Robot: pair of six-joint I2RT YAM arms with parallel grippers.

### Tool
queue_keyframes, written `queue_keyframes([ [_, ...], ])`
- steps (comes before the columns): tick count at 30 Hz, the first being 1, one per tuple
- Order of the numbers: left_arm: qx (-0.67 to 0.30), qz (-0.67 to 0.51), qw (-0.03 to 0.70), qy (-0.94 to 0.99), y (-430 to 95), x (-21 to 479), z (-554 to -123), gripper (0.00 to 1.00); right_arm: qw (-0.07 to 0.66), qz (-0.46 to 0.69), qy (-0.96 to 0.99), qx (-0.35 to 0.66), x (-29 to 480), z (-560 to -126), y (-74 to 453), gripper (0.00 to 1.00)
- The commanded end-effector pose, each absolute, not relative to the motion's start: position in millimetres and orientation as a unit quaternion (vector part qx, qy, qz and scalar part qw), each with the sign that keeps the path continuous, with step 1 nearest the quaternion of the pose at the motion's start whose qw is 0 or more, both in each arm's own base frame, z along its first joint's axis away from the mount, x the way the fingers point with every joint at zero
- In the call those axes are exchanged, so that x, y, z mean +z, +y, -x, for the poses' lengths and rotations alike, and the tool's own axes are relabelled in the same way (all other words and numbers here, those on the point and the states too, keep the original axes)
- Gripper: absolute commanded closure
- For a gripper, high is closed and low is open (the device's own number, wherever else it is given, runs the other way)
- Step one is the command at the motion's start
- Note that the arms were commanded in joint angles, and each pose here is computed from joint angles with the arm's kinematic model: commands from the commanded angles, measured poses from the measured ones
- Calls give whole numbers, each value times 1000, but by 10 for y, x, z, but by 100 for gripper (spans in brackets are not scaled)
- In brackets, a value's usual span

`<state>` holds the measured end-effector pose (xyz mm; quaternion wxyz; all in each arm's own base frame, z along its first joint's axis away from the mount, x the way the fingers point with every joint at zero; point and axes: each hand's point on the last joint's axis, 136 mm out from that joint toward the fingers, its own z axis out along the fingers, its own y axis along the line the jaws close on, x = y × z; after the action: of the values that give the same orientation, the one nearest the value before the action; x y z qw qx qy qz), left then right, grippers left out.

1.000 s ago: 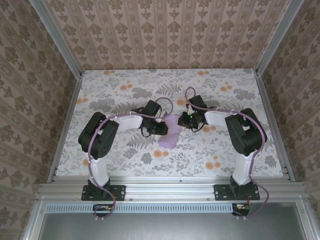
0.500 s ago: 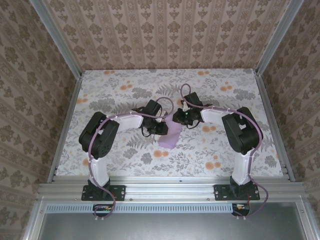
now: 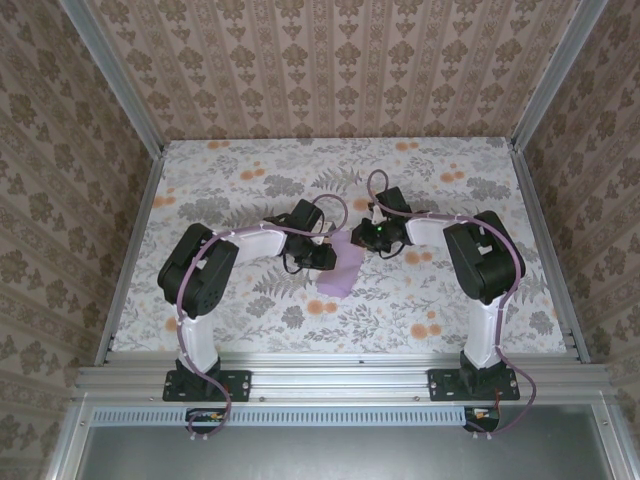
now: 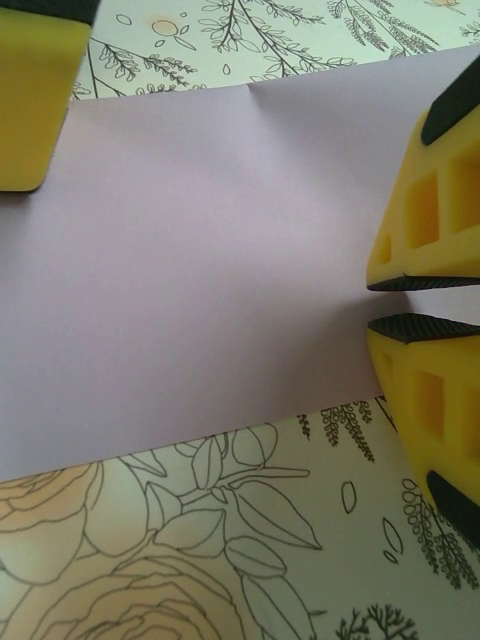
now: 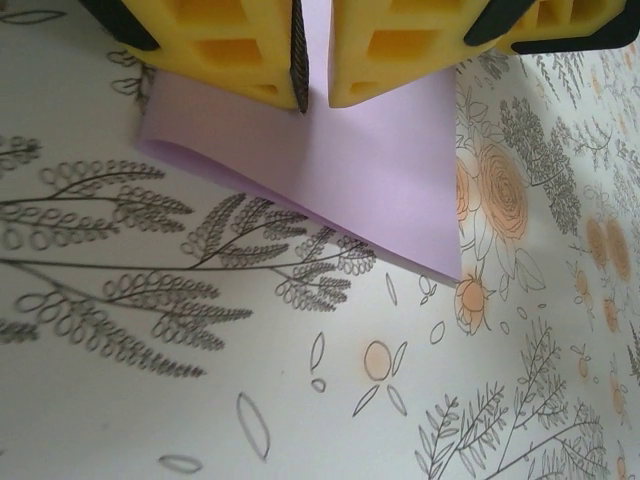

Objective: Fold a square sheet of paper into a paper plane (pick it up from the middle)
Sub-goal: Fold the square sheet of paper in half at the center of the table.

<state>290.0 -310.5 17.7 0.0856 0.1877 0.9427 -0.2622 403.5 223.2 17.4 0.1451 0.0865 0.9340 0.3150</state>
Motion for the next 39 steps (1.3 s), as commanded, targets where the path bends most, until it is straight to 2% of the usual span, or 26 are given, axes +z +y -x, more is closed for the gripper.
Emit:
queue_keyframes([
  [1, -168, -182, 0, 969, -2679, -352, -2545, 80, 153, -116, 944, 267, -72, -4081, 1867, 81],
  [17, -163, -181, -7, 970, -2646, -367, -2508, 80, 185, -140, 933, 274, 11, -4290, 1624, 79],
  [23, -168, -180, -5, 969, -2677, -352, -2521, 80, 203, -124, 927, 289, 276, -4320, 1684, 78],
  [31, -177, -178, -4, 968, -2728, -347, -2542, 80, 188, -77, 920, 334, 635, -3843, 2128, 78],
  [39, -184, -181, -6, 966, -2763, -352, -2543, 80, 131, -53, 933, 332, 416, -3336, 2474, 79],
])
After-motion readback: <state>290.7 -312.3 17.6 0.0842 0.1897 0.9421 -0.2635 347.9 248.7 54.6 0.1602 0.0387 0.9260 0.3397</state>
